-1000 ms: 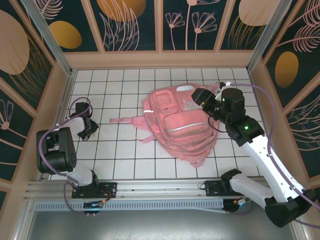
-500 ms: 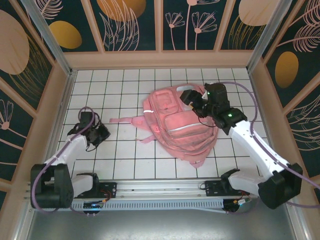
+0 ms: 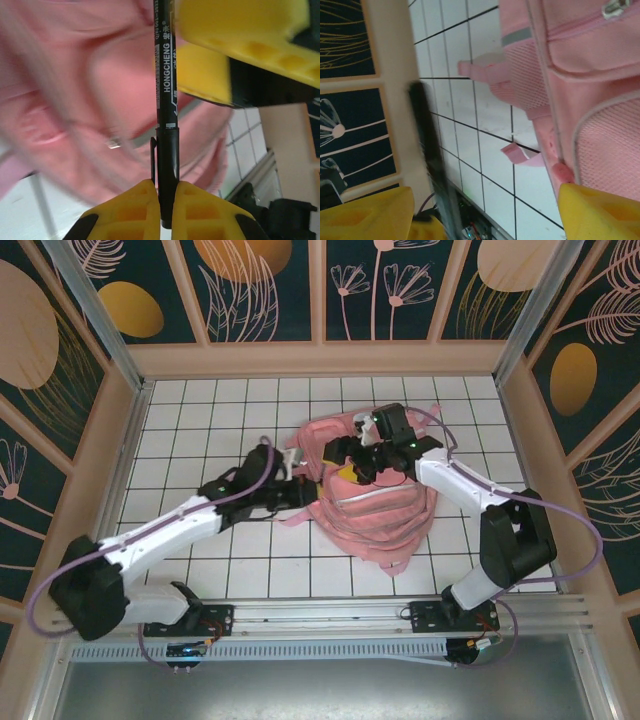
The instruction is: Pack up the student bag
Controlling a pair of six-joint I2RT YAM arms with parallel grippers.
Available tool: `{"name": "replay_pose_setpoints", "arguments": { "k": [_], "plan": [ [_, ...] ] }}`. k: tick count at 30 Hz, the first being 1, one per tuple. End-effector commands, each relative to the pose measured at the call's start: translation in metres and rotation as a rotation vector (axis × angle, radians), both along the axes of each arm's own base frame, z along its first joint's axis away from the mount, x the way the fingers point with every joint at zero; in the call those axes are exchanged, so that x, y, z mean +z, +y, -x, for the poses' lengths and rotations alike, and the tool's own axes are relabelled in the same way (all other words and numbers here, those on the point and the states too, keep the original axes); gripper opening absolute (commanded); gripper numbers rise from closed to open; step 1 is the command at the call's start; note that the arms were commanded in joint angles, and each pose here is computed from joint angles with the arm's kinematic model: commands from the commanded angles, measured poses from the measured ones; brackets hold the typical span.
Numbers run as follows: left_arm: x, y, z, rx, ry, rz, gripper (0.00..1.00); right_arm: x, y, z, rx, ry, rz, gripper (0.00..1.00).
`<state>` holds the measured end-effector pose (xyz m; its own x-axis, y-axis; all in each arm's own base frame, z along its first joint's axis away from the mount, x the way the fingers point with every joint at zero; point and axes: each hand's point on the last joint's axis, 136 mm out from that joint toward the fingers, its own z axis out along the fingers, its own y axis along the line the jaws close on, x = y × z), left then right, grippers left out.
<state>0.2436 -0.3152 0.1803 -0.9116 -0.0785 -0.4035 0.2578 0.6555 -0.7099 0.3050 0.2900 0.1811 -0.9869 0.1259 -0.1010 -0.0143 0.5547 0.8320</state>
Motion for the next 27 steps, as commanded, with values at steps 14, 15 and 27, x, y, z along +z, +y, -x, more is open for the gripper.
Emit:
{"name": "replay_pose_setpoints", "arguments": {
  "k": [14, 15, 27],
  "plan": [
    [0.052, -0.054, 0.01, -0.282, -0.466, -0.043, 0.77, 0.028, -0.09, -0.015, -0.197, -0.06, 0.024, 0.0],
    [0.049, -0.051, 0.008, -0.33, -0.55, -0.105, 0.78, 0.032, -0.103, -0.017, -0.224, -0.065, 0.033, 0.0],
    [-0.045, -0.067, -0.004, -0.793, -1.009, -0.549, 0.99, 0.059, -0.217, 0.008, -0.538, -0.144, 0.186, 0.0]
  ]
}}
